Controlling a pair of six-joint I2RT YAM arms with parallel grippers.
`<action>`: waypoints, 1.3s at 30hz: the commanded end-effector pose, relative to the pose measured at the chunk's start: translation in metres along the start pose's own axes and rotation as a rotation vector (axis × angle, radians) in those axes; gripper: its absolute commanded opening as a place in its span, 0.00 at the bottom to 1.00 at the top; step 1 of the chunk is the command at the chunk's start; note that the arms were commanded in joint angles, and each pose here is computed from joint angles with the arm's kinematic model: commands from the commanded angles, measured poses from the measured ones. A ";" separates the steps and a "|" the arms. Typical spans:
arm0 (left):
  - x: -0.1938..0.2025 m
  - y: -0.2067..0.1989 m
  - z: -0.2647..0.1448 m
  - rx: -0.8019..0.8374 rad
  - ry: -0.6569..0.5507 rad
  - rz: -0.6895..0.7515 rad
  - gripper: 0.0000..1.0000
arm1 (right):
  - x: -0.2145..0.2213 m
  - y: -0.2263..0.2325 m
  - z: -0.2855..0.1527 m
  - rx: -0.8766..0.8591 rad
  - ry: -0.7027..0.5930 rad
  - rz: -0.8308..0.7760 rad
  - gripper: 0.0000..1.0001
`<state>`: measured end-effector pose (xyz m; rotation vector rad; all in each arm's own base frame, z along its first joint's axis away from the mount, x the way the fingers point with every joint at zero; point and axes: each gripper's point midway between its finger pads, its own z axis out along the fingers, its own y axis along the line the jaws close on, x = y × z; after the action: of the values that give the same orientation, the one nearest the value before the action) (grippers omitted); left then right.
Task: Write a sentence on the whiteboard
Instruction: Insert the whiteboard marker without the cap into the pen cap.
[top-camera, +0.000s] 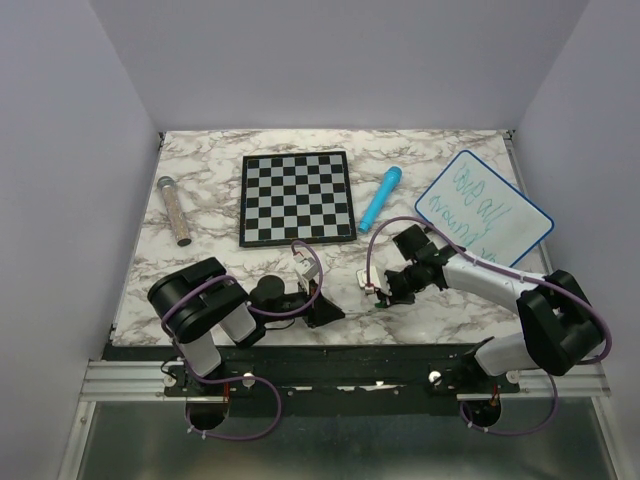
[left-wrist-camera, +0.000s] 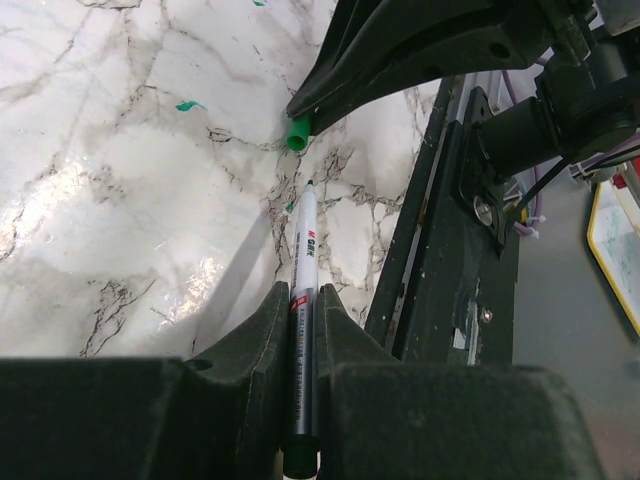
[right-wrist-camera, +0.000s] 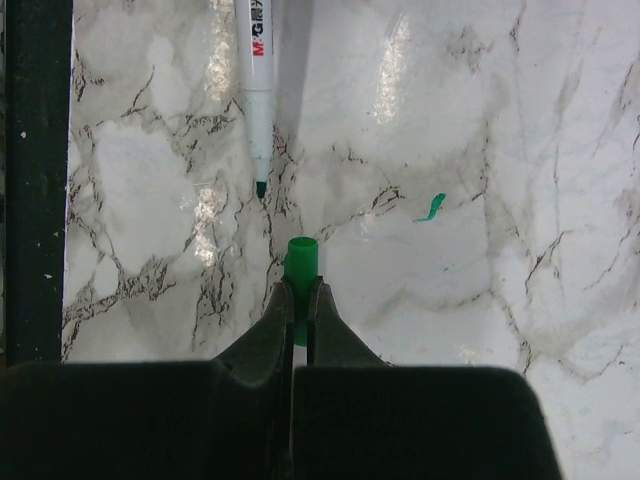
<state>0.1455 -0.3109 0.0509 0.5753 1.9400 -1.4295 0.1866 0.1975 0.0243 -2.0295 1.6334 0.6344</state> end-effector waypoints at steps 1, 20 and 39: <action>-0.064 -0.049 -0.003 0.190 -0.261 0.188 0.00 | -0.006 0.013 0.005 -0.058 -0.037 -0.010 0.00; -0.066 -0.050 0.000 0.196 -0.264 0.183 0.00 | -0.018 0.022 0.009 -0.102 -0.066 -0.030 0.00; -0.064 -0.052 0.001 0.207 -0.254 0.179 0.00 | -0.025 0.017 0.013 -0.095 -0.061 -0.007 0.00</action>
<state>0.1465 -0.3125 0.0531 0.5758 1.9342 -1.4326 0.1626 0.2119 0.0236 -2.0718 1.6050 0.7493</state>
